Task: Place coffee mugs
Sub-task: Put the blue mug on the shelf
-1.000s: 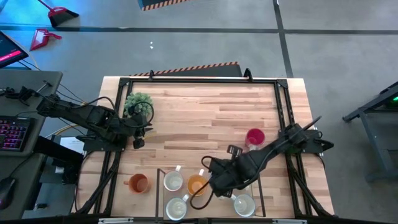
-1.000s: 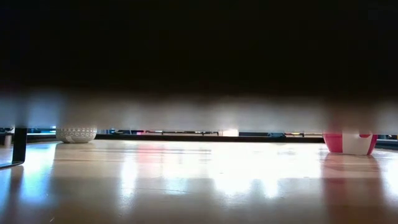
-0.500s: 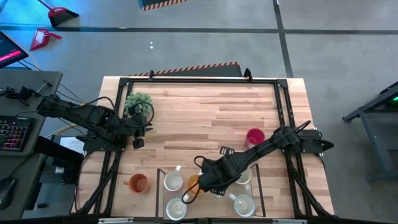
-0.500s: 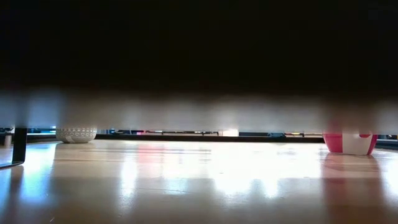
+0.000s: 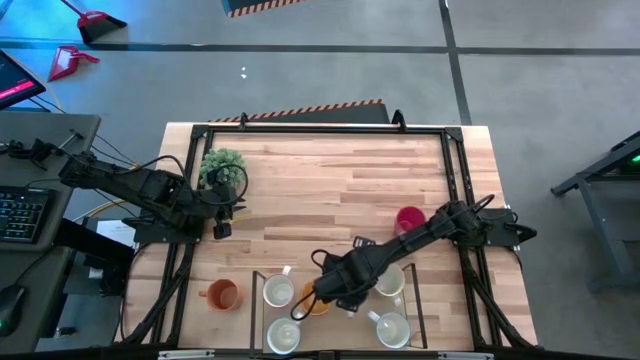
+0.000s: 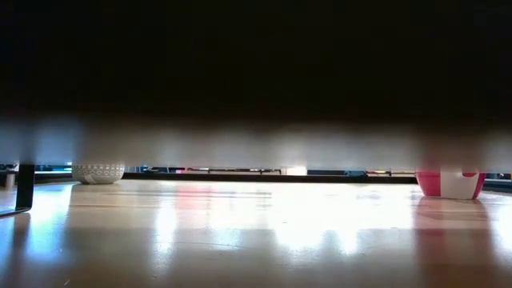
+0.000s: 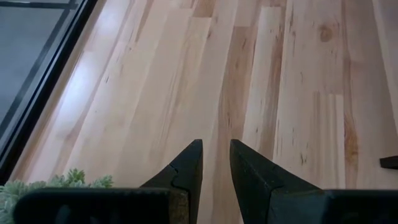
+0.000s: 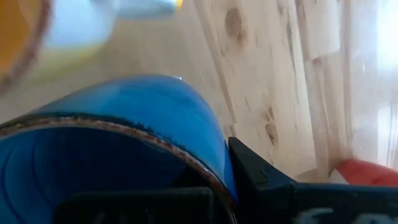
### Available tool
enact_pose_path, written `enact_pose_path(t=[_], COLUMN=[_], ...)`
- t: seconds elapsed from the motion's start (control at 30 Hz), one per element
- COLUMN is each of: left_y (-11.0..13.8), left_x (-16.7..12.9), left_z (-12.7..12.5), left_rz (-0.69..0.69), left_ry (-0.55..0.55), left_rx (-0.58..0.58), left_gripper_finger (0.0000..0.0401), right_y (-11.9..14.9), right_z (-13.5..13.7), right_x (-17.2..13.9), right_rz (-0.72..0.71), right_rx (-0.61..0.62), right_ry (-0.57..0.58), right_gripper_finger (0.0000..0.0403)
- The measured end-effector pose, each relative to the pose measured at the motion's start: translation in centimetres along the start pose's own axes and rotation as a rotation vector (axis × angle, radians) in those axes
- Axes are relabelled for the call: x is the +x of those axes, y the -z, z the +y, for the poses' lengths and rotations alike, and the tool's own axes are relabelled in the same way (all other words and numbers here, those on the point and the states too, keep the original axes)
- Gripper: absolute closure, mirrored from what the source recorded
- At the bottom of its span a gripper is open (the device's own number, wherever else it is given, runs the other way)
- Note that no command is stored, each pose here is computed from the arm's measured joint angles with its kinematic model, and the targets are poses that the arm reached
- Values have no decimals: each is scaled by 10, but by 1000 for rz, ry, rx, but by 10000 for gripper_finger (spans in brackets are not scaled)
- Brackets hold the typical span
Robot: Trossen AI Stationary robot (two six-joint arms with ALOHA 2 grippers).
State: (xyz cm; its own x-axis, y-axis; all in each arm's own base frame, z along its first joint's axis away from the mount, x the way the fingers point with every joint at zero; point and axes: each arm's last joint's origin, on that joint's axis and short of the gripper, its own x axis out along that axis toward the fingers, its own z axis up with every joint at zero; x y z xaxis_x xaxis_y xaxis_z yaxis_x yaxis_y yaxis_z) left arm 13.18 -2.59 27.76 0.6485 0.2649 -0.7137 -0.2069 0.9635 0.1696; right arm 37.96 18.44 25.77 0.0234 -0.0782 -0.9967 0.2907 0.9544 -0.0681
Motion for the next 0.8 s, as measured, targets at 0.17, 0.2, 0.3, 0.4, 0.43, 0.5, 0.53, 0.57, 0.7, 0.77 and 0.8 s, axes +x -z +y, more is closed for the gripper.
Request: enact_pose_path(t=[0.17, 0.2, 0.3, 0.4, 0.43, 0.5, 0.53, 0.57, 0.7, 0.77, 0.8], left_y=[0, 0, 0, 0, 0, 0, 0, 0, 0, 0, 0], left_x=[0, 0, 0, 0, 0, 0, 0, 0, 0, 0, 0], left_z=[0, 0, 0, 0, 0, 0, 0, 0, 0, 0, 0], left_rz=[1, 1, 1, 2, 2, 1, 2, 2, 2, 2, 2], left_ry=[5, 5, 6, 7, 7, 8, 8, 7, 7, 7, 7], left_rx=[-1, -1, -2, -8, -9, -9, -9, -9, -9, -9, -9], left_gripper_finger=[330, 330, 330, 330, 330, 330, 330, 330, 330, 330, 330], right_y=[0, 0, 0, -1, -1, -1, -1, -1, -1, -1, -1], right_z=[2, 2, 1, 1, 1, 1, 1, 1, 1, 2, 2], right_x=[6, 6, 6, 6, 6, 6, 6, 6, 6, 6, 6], right_rz=[14, 9, -1, -9, -9, -8, -9, -8, -5, 2, 1], right_rx=[-15, -17, -24, -25, -25, -25, -25, -24, -26, -32, -34], right_ry=[-16, -16, -5, 0, 1, 0, 0, 0, -6, -19, -24], right_gripper_finger=[403, 403, 403, 403, 403, 403, 403, 403, 403, 403, 403])
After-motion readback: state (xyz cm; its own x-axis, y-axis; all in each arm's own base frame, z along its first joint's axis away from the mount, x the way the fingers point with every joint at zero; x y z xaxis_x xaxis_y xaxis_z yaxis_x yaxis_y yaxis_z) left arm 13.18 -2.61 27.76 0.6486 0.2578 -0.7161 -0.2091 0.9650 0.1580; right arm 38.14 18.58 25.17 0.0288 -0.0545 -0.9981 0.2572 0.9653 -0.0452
